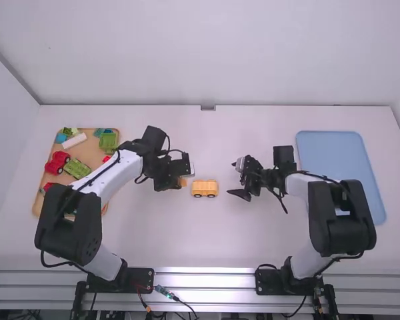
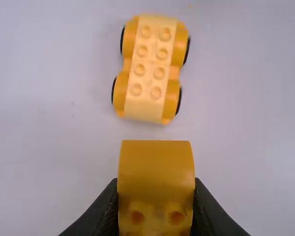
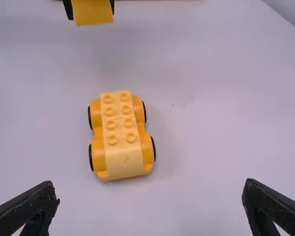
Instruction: Assemble lego blocks to make yellow taxi
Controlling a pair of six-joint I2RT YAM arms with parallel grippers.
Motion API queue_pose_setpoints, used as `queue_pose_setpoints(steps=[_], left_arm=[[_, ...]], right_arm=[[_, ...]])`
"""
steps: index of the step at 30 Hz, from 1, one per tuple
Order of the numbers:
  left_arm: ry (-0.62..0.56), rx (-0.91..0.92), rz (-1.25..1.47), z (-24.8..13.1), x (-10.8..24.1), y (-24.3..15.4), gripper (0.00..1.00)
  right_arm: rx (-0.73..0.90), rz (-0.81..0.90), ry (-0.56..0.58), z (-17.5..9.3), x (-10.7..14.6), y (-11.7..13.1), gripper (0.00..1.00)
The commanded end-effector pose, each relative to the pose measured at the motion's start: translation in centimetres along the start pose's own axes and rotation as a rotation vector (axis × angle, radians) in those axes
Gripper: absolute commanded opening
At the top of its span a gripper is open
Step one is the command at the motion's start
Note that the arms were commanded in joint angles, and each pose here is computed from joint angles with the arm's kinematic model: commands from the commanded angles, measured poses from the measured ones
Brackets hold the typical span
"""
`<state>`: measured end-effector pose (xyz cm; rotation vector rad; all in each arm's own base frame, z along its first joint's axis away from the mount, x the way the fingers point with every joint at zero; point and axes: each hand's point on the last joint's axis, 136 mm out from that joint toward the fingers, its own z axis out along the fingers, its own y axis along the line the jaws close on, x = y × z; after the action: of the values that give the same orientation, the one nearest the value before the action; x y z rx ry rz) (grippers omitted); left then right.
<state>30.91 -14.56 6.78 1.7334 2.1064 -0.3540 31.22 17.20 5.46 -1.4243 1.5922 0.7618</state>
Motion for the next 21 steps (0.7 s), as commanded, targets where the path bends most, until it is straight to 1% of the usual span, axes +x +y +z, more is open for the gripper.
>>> queue_pose_setpoints(steps=[1, 2, 6, 8, 9, 14, 15, 17, 21], left_arm=[[0.107, -0.027, 0.004, 1.0, 2.8, -0.3, 0.02], [0.125, -0.064, 0.002, 1.6, 3.7, 0.1, 0.02], [0.111, -0.104, 0.018, 3.0, 4.5, 0.1, 0.01], [0.095, -0.105, 0.026, 3.5, 4.5, -0.1, 0.03], [0.094, -0.113, 0.025, 3.5, 4.6, 0.0, 0.01], [0.052, -0.142, 0.036, 3.7, 3.5, 1.1, 0.01], [0.032, -0.131, 0.018, 3.8, 3.2, 1.5, 0.01], [0.033, -0.107, -0.004, 4.1, 3.1, 1.9, 0.01], [0.096, 0.035, 0.01, 4.6, 3.3, 0.8, 0.01]], right_arm=[[-0.013, 0.009, -0.019, 0.1, -0.2, -0.1, 0.99], [-0.012, 0.012, -0.019, 0.1, -0.2, -0.1, 0.99], [-0.015, 0.015, -0.019, 0.1, -0.2, 0.0, 0.99], [-0.018, 0.008, -0.019, 0.2, -0.1, 0.2, 0.99], [-0.021, 0.009, -0.018, 0.3, -0.2, 0.3, 0.99], [-0.02, 0.013, -0.018, 0.2, -0.1, 0.3, 0.99], [-0.02, 0.012, -0.019, 0.2, -0.1, 0.3, 0.99], [-0.021, 0.013, -0.018, 0.3, -0.1, 0.3, 0.99], [-0.021, 0.022, -0.014, 0.2, 0.0, 0.3, 0.99]])
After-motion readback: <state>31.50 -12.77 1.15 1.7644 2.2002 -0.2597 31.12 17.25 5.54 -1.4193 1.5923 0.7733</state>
